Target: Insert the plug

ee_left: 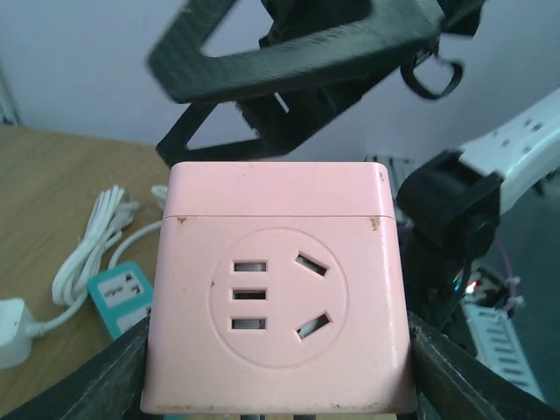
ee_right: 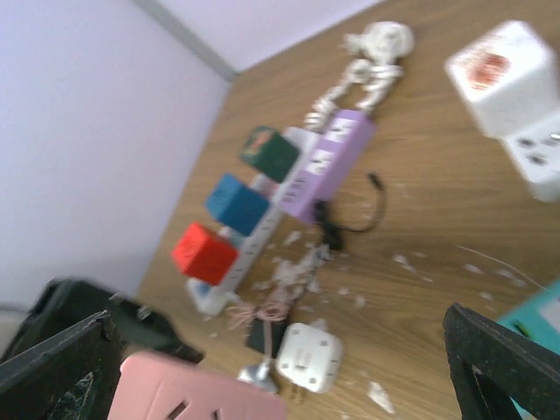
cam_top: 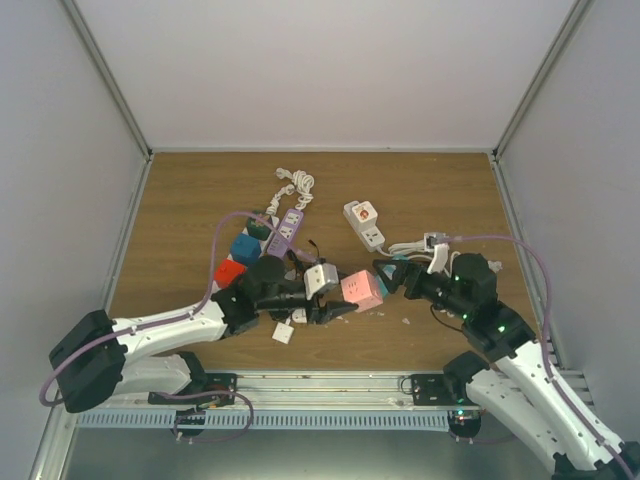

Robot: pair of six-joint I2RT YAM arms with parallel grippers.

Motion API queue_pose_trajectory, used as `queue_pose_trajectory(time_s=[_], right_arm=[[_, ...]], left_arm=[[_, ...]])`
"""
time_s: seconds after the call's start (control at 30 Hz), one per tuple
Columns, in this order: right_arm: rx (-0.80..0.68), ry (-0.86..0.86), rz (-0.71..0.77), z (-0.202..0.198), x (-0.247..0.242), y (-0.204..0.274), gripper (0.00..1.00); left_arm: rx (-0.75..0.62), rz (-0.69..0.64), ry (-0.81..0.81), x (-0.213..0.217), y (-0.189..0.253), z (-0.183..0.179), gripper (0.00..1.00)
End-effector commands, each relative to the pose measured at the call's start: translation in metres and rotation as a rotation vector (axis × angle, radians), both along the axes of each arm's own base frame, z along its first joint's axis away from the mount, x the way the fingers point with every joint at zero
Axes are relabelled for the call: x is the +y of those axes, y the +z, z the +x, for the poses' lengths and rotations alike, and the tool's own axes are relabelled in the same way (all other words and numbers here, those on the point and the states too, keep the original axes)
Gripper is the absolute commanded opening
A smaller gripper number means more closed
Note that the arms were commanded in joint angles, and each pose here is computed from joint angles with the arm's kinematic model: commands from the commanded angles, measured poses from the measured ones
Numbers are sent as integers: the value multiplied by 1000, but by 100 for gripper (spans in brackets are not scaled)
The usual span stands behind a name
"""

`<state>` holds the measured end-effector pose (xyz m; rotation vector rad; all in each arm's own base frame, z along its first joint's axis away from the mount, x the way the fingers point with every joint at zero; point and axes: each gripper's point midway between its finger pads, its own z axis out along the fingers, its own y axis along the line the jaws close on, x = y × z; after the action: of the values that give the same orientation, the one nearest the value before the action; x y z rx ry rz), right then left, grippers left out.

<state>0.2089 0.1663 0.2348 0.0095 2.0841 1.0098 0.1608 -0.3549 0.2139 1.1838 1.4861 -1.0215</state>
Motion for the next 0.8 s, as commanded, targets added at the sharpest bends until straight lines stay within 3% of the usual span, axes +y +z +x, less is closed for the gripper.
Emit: queue_pose_trajectory(time_s=[0.0,0.13,0.27,0.43,0.77], right_arm=[[-238,244,122,-24,28,68,100],[-408,360,138,-46,34,105,99],[-466,442,93,-53,40,116,100],[-450,584,94,-63,54,114,100],[-347,655,138,-74,59,99,100]], left_arm=[[-9,-214,-119,11,63,-6,39],[70,-268,-238,22,92,-12,40],[122,-248,-339,25,106,-24,40],[229,-243,-352,24,120,-23,38],[390,-205,-328,24,123,-13,38]])
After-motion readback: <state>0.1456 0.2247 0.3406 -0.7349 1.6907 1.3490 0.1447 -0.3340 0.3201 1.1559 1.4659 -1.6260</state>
